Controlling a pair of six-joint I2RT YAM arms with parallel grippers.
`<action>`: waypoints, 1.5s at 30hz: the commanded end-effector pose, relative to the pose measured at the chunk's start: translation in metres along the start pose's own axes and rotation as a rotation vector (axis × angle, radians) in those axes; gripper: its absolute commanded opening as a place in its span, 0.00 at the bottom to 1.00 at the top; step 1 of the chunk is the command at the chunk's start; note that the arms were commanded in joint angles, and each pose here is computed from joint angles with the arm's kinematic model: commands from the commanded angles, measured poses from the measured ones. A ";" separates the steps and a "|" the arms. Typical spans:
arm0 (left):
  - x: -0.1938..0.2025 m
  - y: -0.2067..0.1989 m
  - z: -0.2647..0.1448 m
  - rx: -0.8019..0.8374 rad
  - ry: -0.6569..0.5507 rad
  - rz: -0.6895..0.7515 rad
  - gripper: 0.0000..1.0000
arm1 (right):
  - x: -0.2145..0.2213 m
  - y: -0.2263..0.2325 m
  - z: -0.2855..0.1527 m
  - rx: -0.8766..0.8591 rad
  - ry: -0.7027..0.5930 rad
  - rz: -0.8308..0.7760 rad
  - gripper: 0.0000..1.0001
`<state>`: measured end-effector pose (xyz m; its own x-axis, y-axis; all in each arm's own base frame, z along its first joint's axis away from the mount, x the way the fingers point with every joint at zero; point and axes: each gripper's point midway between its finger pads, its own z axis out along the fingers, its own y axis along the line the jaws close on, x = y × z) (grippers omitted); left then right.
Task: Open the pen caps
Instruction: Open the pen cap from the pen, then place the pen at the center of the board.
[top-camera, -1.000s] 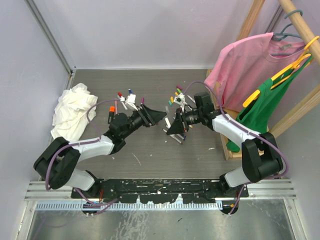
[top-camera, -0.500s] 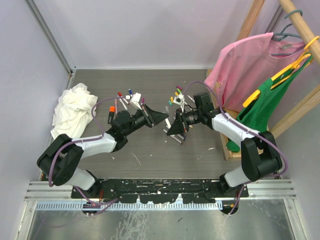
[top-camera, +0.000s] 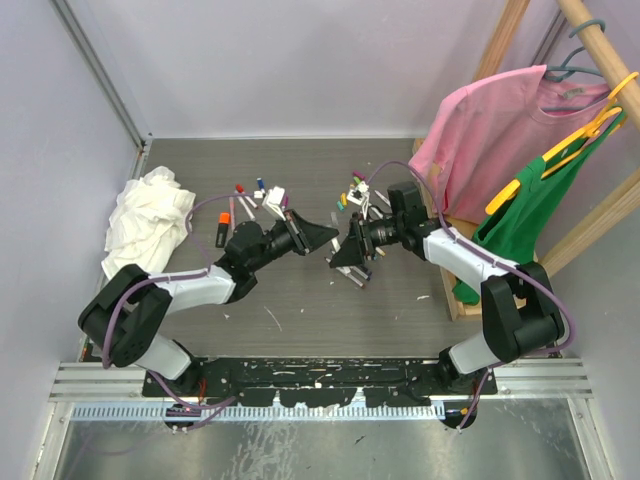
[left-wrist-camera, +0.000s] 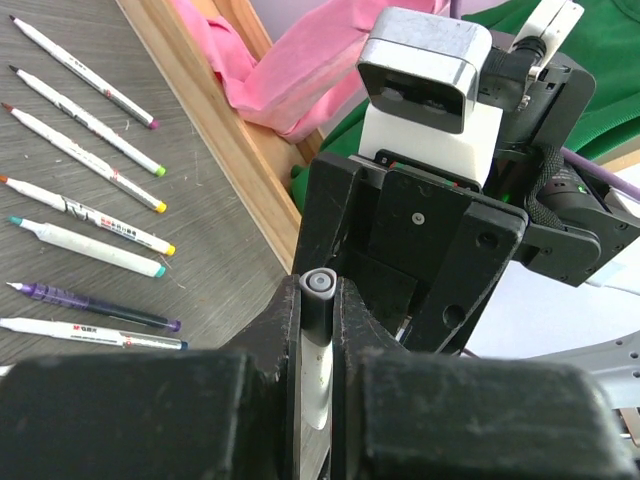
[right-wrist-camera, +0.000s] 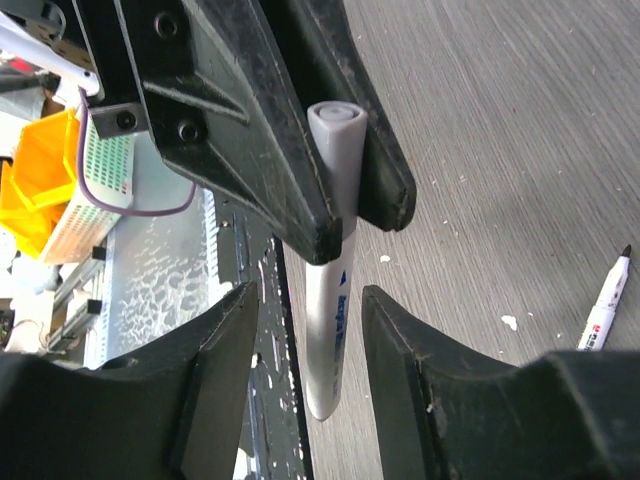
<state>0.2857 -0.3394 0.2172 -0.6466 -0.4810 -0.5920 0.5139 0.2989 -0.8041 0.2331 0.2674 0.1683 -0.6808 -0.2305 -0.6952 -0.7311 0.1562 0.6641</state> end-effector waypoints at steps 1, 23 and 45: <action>-0.009 -0.020 0.001 0.093 -0.039 0.048 0.00 | -0.022 0.009 -0.004 -0.004 -0.081 -0.036 0.52; -0.175 0.001 -0.035 -0.134 -0.448 0.215 0.00 | 0.000 0.011 0.011 -0.044 0.003 -0.030 0.01; -0.128 0.063 -0.088 -0.286 -0.313 -0.056 0.00 | 0.024 -0.039 0.019 0.296 0.212 -0.235 0.02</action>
<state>0.3676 -0.1849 0.2481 -0.3924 -0.7280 -0.5621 0.2972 0.4780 -0.8266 0.2295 0.2780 0.1246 -0.5584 -0.4303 -0.7093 -0.8296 0.2923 0.4758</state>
